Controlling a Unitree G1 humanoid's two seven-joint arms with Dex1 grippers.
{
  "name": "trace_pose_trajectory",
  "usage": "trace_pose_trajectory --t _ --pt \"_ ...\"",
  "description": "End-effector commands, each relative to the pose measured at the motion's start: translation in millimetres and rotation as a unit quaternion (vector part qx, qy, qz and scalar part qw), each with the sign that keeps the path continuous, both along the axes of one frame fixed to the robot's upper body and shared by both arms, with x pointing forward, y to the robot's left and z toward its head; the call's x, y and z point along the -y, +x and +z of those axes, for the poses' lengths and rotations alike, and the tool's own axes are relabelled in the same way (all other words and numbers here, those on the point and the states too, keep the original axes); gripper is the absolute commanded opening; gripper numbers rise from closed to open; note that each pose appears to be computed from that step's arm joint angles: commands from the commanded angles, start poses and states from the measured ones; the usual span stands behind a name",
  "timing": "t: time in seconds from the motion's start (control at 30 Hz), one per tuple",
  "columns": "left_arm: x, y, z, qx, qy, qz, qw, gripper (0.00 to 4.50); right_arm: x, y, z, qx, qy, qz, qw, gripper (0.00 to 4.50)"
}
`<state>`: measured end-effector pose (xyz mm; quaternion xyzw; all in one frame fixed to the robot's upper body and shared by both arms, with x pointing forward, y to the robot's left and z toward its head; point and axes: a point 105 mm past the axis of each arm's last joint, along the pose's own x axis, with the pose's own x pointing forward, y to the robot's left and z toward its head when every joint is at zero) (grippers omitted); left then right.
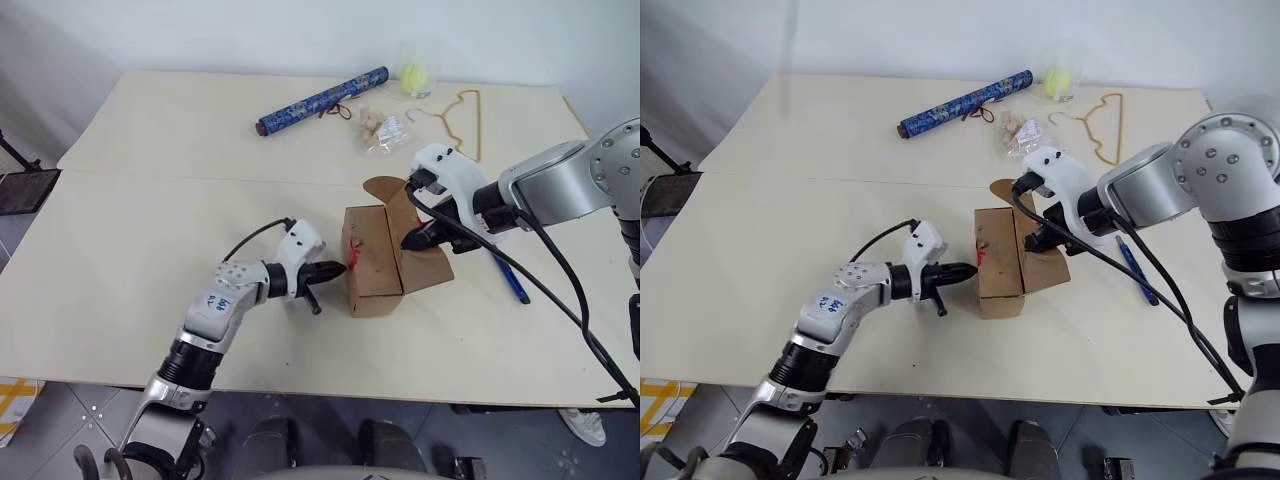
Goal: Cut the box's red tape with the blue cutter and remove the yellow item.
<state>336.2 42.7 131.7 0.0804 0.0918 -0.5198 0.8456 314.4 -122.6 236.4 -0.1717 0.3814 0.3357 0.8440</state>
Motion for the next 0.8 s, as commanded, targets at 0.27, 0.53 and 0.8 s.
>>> trace_pose_trajectory --t 0.27,0.53,0.8 --pt "-34 -28 64 -0.02 0.015 -0.146 0.989 0.0 9 7 12 0.033 -0.017 -0.024 0.999 0.05" --pt "16 -9 102 0.049 -0.083 -0.119 0.988 0.0 11 10 10 0.034 -0.021 -0.032 0.999 0.05" --pt "45 -1 103 0.104 -0.065 -0.121 0.985 0.0 3 12 12 0.042 -0.021 -0.022 0.999 0.05"
